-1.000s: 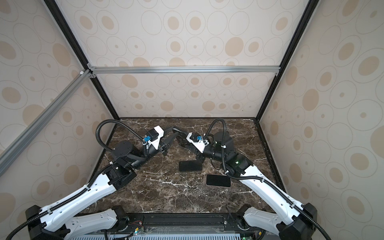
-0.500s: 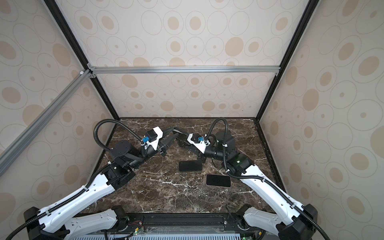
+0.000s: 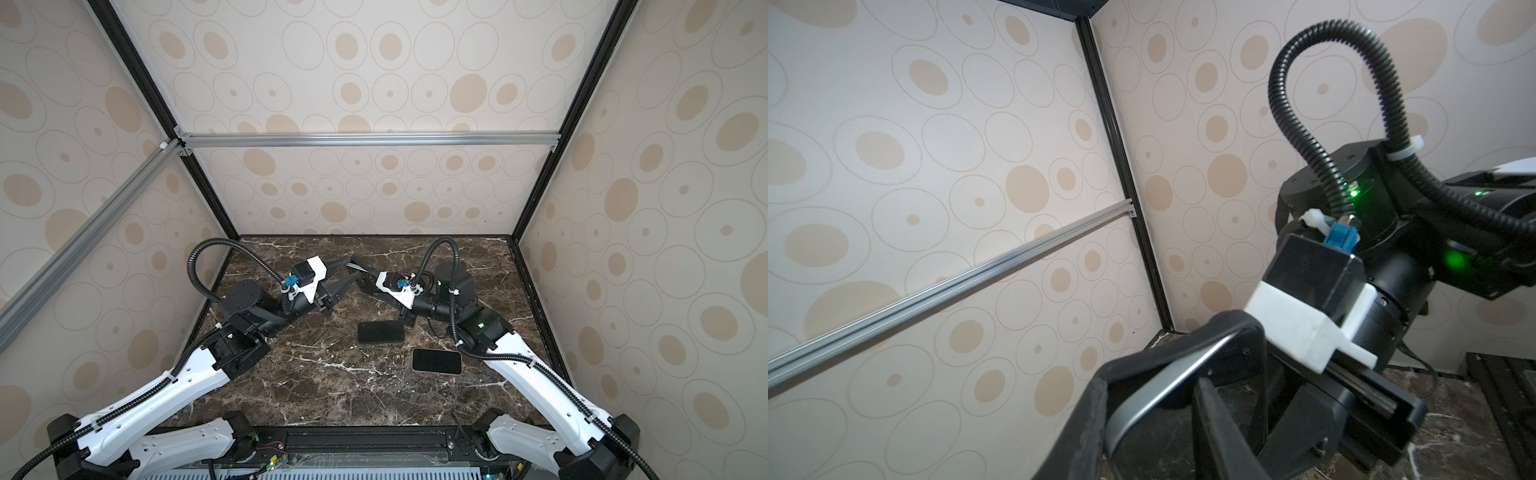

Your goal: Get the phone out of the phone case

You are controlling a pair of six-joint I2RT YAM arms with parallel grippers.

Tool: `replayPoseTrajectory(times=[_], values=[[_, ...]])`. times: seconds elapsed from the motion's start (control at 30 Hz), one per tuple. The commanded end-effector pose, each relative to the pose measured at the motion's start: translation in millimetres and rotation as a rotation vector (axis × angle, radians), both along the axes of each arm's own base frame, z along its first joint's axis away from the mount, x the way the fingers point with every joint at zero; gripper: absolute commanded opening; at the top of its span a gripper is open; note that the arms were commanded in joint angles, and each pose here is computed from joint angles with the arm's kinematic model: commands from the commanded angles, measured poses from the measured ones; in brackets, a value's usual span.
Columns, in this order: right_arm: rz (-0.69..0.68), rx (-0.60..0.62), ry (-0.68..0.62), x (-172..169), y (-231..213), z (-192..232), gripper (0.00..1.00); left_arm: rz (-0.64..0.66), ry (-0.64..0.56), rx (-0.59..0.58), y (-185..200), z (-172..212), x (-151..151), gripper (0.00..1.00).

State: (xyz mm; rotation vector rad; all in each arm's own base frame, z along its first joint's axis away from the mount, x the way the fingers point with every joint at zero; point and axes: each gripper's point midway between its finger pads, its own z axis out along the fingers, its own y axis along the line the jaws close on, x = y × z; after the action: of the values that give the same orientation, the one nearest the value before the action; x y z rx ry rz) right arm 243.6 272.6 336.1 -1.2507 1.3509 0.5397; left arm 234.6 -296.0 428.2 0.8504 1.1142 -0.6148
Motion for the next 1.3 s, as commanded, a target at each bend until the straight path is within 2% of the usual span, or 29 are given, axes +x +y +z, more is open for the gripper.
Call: replayPoseTrajectory(times=[0.0,0.13,0.23,0.43,0.73,0.83,1.1,1.27], values=[[0.247,0.093,-0.248,-47,22,50,0.0,-0.089,0.146,0.138,-25,-59,-2,0.4],[0.093,0.133,-0.177,-23,16,55,0.0,-0.05,0.127,0.115,-18,-51,0,0.45],[0.077,0.147,-0.157,-22,15,54,0.0,-0.042,0.118,0.106,-15,-46,-1,0.44],[0.134,0.128,-0.142,-31,18,54,0.0,-0.116,0.126,0.149,-23,-50,-10,0.35],[0.367,0.178,-0.066,-60,5,77,0.0,-0.434,0.221,0.22,-30,-55,-42,0.33],[0.423,0.193,-0.048,-65,2,84,0.0,-0.499,0.245,0.224,-28,-54,-48,0.33],[0.463,0.247,-0.044,-66,6,100,0.0,-0.503,0.294,0.244,-33,-68,-42,0.34],[0.387,0.22,-0.071,-52,7,99,0.0,-0.474,0.348,0.284,-38,-88,-31,0.34]])
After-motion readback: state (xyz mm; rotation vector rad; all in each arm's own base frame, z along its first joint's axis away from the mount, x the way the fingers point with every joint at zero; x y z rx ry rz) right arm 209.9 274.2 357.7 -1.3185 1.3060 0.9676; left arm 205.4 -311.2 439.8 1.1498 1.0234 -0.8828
